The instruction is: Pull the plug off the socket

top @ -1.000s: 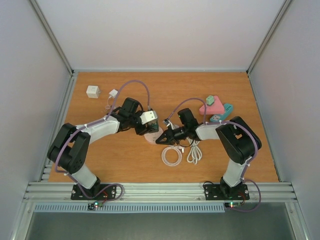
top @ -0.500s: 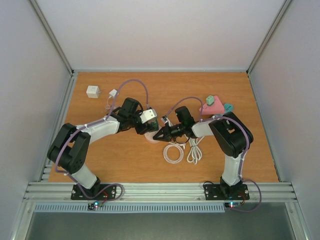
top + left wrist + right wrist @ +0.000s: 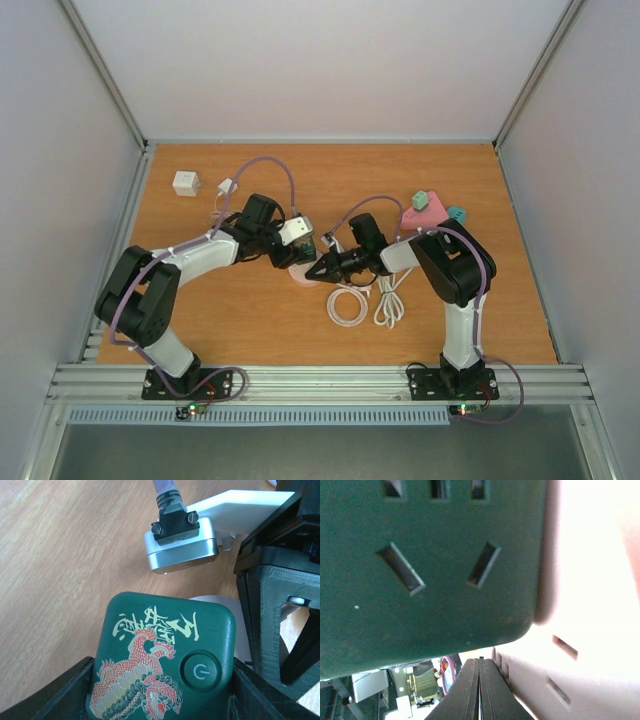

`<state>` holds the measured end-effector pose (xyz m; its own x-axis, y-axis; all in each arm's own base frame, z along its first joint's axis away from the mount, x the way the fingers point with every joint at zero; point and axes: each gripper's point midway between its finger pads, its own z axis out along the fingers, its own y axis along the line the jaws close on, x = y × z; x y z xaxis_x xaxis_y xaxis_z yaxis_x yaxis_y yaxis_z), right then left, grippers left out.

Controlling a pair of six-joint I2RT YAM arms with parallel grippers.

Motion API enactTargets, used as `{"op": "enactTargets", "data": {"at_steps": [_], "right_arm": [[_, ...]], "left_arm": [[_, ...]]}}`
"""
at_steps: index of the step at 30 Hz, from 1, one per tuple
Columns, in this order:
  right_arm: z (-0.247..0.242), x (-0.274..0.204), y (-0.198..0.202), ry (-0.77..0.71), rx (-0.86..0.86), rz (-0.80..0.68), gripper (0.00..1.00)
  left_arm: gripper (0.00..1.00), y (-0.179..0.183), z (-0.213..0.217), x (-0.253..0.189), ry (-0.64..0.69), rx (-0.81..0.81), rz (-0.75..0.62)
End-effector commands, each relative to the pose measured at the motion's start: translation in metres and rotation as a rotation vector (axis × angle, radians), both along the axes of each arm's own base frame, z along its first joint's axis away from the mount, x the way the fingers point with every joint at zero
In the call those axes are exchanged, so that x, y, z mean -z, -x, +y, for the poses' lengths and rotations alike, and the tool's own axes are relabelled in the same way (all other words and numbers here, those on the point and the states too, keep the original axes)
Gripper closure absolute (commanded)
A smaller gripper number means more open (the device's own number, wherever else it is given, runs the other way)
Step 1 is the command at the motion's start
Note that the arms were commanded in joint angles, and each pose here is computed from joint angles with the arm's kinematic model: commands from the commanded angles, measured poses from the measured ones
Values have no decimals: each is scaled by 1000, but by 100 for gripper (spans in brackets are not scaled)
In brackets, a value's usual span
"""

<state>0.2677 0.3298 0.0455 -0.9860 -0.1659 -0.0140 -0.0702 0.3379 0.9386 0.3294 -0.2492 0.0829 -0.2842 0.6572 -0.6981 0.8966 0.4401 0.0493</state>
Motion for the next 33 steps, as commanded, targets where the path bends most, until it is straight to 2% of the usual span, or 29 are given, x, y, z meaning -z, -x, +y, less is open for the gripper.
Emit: {"op": "enactTargets", "data": {"at_steps": [1,10,23,33], "right_arm": [[-7,22,-4,61,40,52,97],[-9,34,-5,97,47,59,97],[-11,43,-6,137,52,55,98],[-12,49,-7,157,53,61,98]], "left_arm": [[71,9,-6,-4,44,12,107],[72,6,-6,-12,42,23,95],[73,7,-7,-18,96,23,205],[73,16,-4,-17,2,72,1]]}}
